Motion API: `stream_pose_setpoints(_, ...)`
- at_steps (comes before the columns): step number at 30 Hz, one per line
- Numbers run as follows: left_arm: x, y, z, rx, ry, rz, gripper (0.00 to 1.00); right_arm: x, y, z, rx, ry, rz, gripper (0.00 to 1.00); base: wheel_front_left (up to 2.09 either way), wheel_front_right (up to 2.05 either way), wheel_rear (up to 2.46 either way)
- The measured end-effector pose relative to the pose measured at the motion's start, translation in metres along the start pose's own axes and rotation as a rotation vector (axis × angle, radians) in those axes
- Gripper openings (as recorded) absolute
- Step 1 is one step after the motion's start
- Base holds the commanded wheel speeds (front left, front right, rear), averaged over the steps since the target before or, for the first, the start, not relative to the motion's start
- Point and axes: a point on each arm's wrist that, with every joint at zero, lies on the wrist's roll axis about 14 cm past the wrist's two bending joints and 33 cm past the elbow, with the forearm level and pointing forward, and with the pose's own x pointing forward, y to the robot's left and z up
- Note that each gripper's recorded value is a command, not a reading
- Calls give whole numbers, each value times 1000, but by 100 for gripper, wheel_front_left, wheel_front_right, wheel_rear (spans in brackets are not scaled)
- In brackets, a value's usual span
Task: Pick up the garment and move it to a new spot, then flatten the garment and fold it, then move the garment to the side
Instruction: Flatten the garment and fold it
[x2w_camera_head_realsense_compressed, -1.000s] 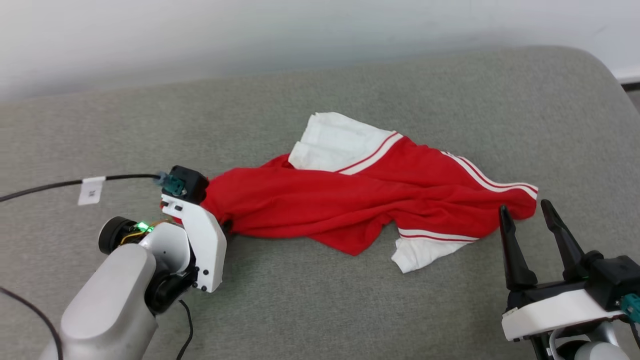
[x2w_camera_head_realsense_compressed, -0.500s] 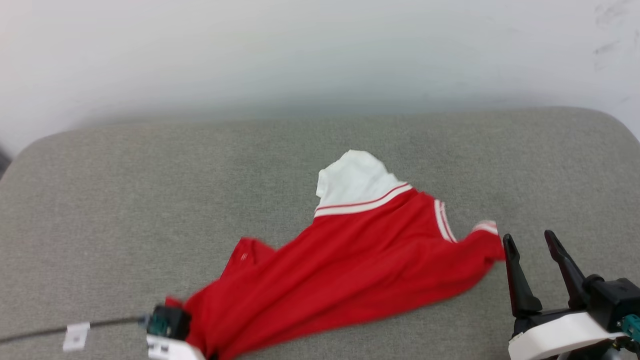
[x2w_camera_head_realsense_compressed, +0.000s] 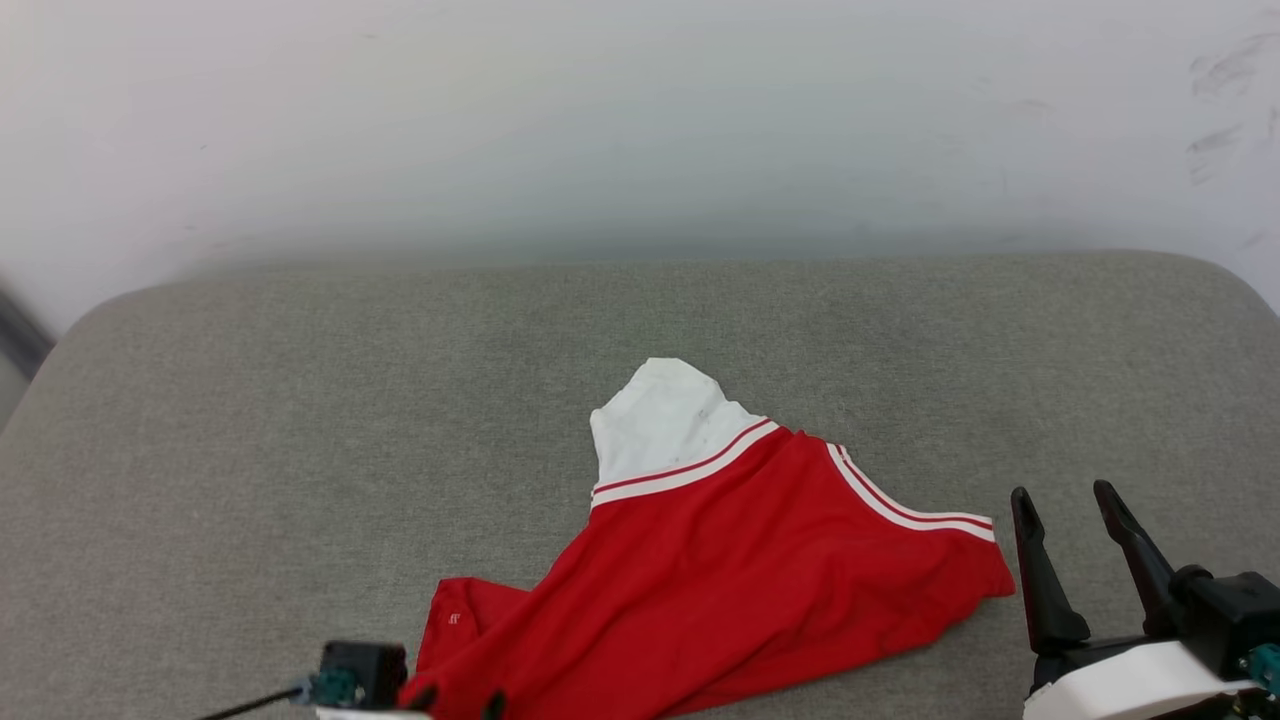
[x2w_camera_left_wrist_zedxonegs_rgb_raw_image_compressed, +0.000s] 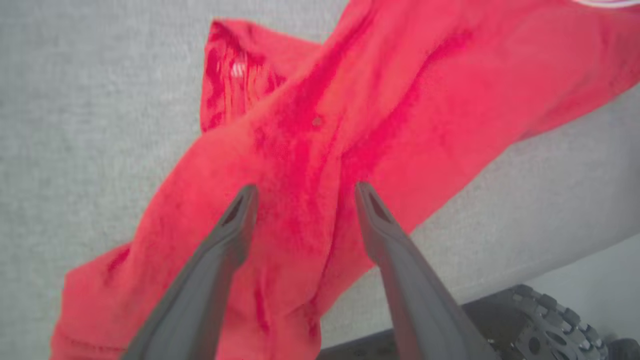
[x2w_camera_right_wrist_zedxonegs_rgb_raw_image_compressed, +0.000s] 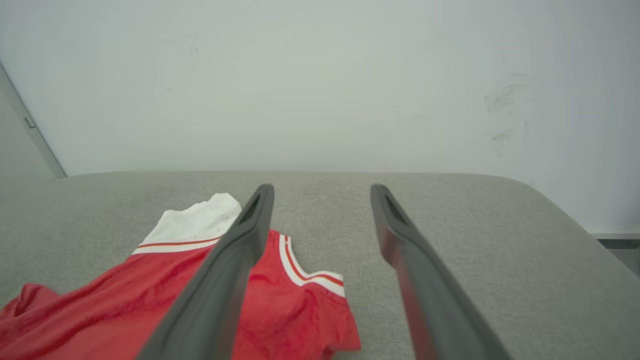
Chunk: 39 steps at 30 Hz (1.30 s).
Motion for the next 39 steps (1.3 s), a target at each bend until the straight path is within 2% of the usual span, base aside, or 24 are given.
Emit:
stream_pose_setpoints(9, -6, -15, 122, 73, -496, 4, 100, -4, -7, -1, -2, 9, -21, 100, 0, 0, 0)
stream_pose_setpoints(13, -5, -24, 157, 129, -591, -12, 100, -3, -8, -1, -3, 15, -26, 100, 0, 0, 0)
stream_pose_setpoints(18, 16, -41, 195, 196, -615, -71, 100, 11, -6, 4, -15, -4, -16, 100, 0, 0, 0)
stream_pose_setpoints(22, 51, -51, 215, 253, -565, -126, 100, 31, -8, 6, -20, -24, -18, 100, 0, 0, 0)
stream_pose_setpoints(25, 87, -55, 213, 280, -457, -171, 100, 43, -12, -1, -21, -19, -25, 100, 0, 0, 0)
stream_pose_setpoints(30, 146, -54, 173, 320, -156, -231, 100, 51, -24, -24, -12, 29, -58, 100, 0, 0, 0)
stream_pose_setpoints(37, 189, -34, 119, 388, 214, -223, 100, 45, -44, -54, 13, 103, -122, 100, 0, 0, 0)
stream_pose_setpoints(38, 191, -33, 117, 402, 243, -224, 89, 44, -45, -56, 16, 109, -126, 100, 0, 0, 0)
stream_pose_setpoints(39, 192, -33, 115, 405, 270, -226, 47, 43, -46, -58, 22, 114, -130, 100, 0, 0, 0)
